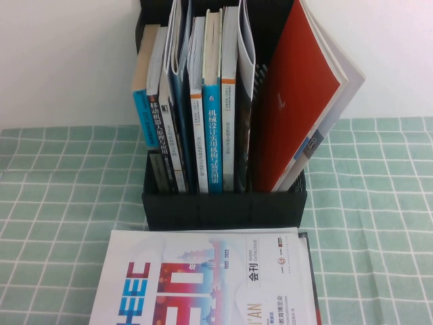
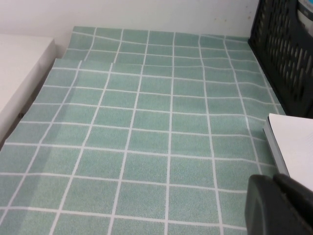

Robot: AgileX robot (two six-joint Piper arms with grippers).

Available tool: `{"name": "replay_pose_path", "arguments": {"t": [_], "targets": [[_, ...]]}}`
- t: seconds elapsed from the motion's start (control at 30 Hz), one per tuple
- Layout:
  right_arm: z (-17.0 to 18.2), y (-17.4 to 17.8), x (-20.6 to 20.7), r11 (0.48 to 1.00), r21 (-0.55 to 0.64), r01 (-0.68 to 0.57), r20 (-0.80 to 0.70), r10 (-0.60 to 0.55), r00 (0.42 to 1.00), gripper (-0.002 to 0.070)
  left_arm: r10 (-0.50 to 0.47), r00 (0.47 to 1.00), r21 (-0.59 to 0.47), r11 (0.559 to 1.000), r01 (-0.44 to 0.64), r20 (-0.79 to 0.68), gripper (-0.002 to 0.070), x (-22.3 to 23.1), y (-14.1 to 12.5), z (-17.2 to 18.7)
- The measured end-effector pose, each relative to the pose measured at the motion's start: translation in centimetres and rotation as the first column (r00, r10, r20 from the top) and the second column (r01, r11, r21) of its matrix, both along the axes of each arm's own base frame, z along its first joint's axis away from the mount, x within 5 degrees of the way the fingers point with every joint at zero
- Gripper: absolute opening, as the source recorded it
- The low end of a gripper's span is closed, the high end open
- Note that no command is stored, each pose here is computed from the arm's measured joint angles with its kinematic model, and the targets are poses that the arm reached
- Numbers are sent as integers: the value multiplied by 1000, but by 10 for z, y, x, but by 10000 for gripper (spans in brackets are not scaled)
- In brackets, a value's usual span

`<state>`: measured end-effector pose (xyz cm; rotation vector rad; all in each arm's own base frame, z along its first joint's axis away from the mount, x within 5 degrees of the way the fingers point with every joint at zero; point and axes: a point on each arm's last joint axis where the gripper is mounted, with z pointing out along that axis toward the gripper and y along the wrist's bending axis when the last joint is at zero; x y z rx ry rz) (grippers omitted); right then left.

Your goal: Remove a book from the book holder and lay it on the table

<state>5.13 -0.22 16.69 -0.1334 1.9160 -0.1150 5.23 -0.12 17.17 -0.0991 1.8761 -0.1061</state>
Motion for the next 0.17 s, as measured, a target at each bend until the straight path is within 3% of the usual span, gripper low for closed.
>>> {"name": "replay_pose_path", "arguments": {"t": [0.17], "targets": [[0, 0, 0, 1000, 1, 0, 0, 0, 1000, -1, 0, 1000, 0, 1000, 0, 0, -3, 0, 0, 0]]}}
